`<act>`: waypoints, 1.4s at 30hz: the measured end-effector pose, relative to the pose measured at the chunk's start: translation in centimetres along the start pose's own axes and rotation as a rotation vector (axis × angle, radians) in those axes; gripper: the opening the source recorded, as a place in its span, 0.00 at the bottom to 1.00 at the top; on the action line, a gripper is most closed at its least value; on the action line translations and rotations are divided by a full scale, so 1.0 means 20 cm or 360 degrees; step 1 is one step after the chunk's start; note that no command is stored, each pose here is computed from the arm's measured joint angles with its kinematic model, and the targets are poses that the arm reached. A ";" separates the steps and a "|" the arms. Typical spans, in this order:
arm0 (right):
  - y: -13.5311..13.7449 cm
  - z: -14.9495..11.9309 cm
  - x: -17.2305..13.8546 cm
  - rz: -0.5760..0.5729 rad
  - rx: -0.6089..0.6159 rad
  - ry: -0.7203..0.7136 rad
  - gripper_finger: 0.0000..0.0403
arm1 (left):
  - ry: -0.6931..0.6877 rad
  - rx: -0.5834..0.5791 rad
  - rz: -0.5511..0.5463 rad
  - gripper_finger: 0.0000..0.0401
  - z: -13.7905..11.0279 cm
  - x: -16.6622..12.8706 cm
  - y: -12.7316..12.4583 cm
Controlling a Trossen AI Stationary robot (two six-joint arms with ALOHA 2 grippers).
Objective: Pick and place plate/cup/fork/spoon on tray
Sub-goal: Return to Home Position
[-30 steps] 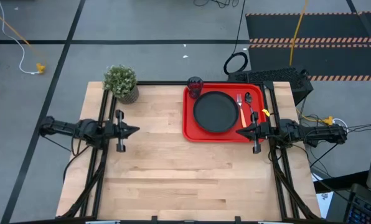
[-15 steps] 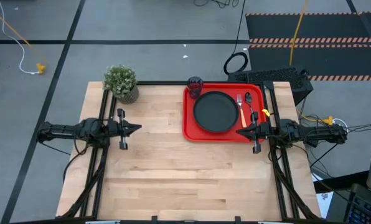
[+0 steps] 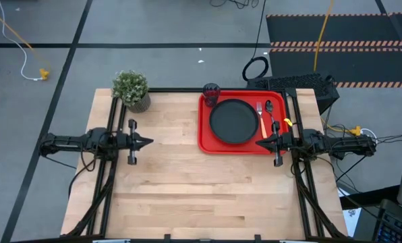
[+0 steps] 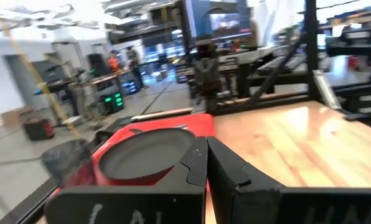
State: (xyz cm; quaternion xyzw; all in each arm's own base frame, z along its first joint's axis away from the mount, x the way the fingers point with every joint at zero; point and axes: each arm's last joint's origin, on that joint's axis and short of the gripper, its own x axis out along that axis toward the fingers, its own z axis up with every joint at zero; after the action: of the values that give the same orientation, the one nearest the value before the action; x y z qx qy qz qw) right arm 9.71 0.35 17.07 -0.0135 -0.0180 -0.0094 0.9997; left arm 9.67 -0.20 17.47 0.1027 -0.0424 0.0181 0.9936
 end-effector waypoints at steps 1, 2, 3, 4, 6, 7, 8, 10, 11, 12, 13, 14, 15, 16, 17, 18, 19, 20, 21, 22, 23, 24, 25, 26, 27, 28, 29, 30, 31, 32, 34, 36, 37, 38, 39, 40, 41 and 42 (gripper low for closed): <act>0.00 0.00 0.00 0.0000 0.0000 0.0000 0.00 | -0.0005 0.0014 -0.0025 0.01 0.00 0.00 0.00; 0.00 0.00 0.00 0.0000 -0.0001 0.0000 0.00 | -0.0005 0.0028 -0.0035 0.01 0.00 0.00 0.00; 0.00 0.00 0.00 0.0000 -0.0001 0.0000 0.00 | -0.0003 0.0031 -0.0033 0.01 0.00 0.00 0.00; 0.00 0.00 0.00 0.0000 0.0000 0.0001 0.00 | 0.0000 0.0033 -0.0030 0.02 0.00 0.00 0.00; 0.00 0.00 0.00 0.0000 0.0000 0.0000 0.00 | 0.0019 0.0035 -0.0029 0.02 -0.01 0.00 0.00; 0.00 0.00 0.00 0.0000 0.0000 0.0000 0.00 | 0.0031 0.0035 -0.0032 0.02 -0.01 0.00 0.00; 0.00 0.00 0.00 0.0000 -0.0001 0.0000 0.00 | 0.0041 0.0033 -0.0034 0.01 -0.01 0.00 0.00; 0.00 0.00 0.00 0.0000 -0.0001 0.0001 0.00 | 0.0060 0.0021 -0.0038 0.01 -0.02 0.00 -0.01; 0.00 0.00 0.00 0.0000 0.0000 0.0000 0.00 | 0.0069 0.0008 -0.0040 0.01 -0.02 0.00 -0.01; 0.00 0.00 0.00 0.0000 0.0000 0.0000 0.00 | 0.0073 -0.0006 -0.0040 0.01 -0.02 0.00 -0.01; 0.00 0.00 0.00 0.0000 -0.0001 0.0000 0.00 | 0.0073 -0.0014 -0.0040 0.01 -0.02 0.00 -0.01; 0.00 0.00 0.00 0.0000 0.0000 0.0001 0.00 | 0.0075 -0.0013 -0.0040 0.02 -0.02 0.00 -0.01; 0.00 0.00 0.00 0.0000 0.0000 0.0001 0.00 | 0.0078 -0.0013 -0.0041 0.03 -0.02 0.00 -0.01; 0.00 0.00 0.00 0.0000 -0.0001 0.0001 0.00 | 0.0079 -0.0009 -0.0041 0.04 -0.02 0.00 -0.01; 0.00 0.00 0.00 0.0000 -0.0001 0.0001 0.00 | 0.0079 -0.0001 -0.0041 0.05 -0.02 0.00 -0.01; 0.00 0.00 0.00 0.0000 -0.0001 0.0001 0.00 | 0.0079 0.0000 -0.0041 0.05 -0.02 0.00 -0.01; 0.00 0.00 0.00 0.0000 0.0000 0.0000 0.00 | 0.0080 -0.0002 -0.0041 0.06 -0.03 0.00 -0.01; 0.00 0.00 0.00 0.0000 0.0000 0.0001 0.00 | 0.0080 -0.0008 -0.0041 0.06 -0.03 0.00 -0.01; 0.00 0.00 0.00 0.0000 0.0000 0.0001 0.00 | 0.0080 -0.0009 -0.0041 0.07 -0.03 0.00 -0.01; 0.00 0.00 0.00 0.0000 -0.0001 0.0001 0.00 | 0.0081 -0.0007 -0.0041 0.07 -0.03 0.00 -0.01; 0.00 0.00 0.00 0.0000 0.0000 0.0001 0.00 | 0.0081 -0.0005 -0.0041 0.07 -0.03 0.00 -0.01; 0.00 0.00 0.00 0.0000 0.0000 0.0001 0.00 | 0.0081 -0.0006 -0.0041 0.07 -0.03 0.00 -0.01; 0.00 0.00 0.00 0.0000 0.0000 0.0001 0.00 | 0.0081 -0.0008 -0.0041 0.07 -0.03 0.00 -0.01; 0.00 0.00 0.00 0.0000 0.0000 0.0001 0.00 | 0.0081 -0.0009 -0.0041 0.07 -0.03 0.00 -0.01; 0.00 0.00 0.00 0.0000 -0.0001 0.0001 0.00 | 0.0081 -0.0010 -0.0041 0.07 -0.03 0.00 -0.01; 0.00 0.00 0.00 0.0000 0.0000 0.0001 0.00 | 0.0081 -0.0010 -0.0041 0.07 -0.03 0.00 -0.01; 0.00 0.00 0.00 -0.0001 0.0000 0.0001 0.00 | 0.0082 -0.0010 -0.0041 0.07 -0.03 0.00 -0.01; 0.00 0.00 0.00 0.0000 0.0000 0.0001 0.00 | 0.0082 -0.0010 -0.0041 0.07 -0.03 0.00 -0.01; 0.00 0.00 0.00 0.0000 -0.0001 0.0001 0.00 | 0.0082 -0.0010 -0.0041 0.07 -0.03 0.00 -0.01; 0.00 0.00 0.00 0.0000 -0.0001 0.0001 0.00 | 0.0082 -0.0010 -0.0041 0.07 -0.03 0.00 -0.01; 0.00 0.00 0.00 0.0000 0.0000 0.0001 0.00 | 0.0082 -0.0010 -0.0041 0.07 -0.03 0.00 -0.01; 0.00 0.00 0.00 -0.0001 -0.0001 0.0001 0.00 | 0.0083 -0.0010 -0.0041 0.07 -0.03 0.00 -0.01; 0.00 0.00 0.00 0.0000 0.0000 0.0001 0.00 | 0.0083 -0.0010 -0.0041 0.07 -0.03 0.00 -0.01; 0.00 0.00 0.00 0.0000 -0.0001 0.0001 0.00 | 0.0083 -0.0010 -0.0041 0.07 -0.03 0.00 -0.01; 0.00 0.00 0.00 0.0000 0.0000 0.0001 0.00 | 0.0082 -0.0009 -0.0041 0.07 -0.03 0.00 -0.01; 0.00 0.00 0.00 0.0000 0.0000 0.0001 0.00 | 0.0083 -0.0010 -0.0041 0.07 -0.03 0.00 -0.01; 0.00 0.00 0.00 0.0000 0.0000 0.0001 0.00 | 0.0083 -0.0010 -0.0041 0.07 -0.03 0.00 -0.01; 0.00 0.00 0.00 0.0000 -0.0001 0.0001 0.00 | 0.0083 -0.0010 -0.0041 0.07 -0.03 0.00 -0.01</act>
State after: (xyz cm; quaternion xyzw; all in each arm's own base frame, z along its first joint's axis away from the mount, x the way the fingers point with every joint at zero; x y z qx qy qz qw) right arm 9.71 0.35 17.07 -0.0137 -0.0178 -0.0094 0.9997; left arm 9.73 -0.24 16.94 0.0997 -0.0153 0.0079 0.9949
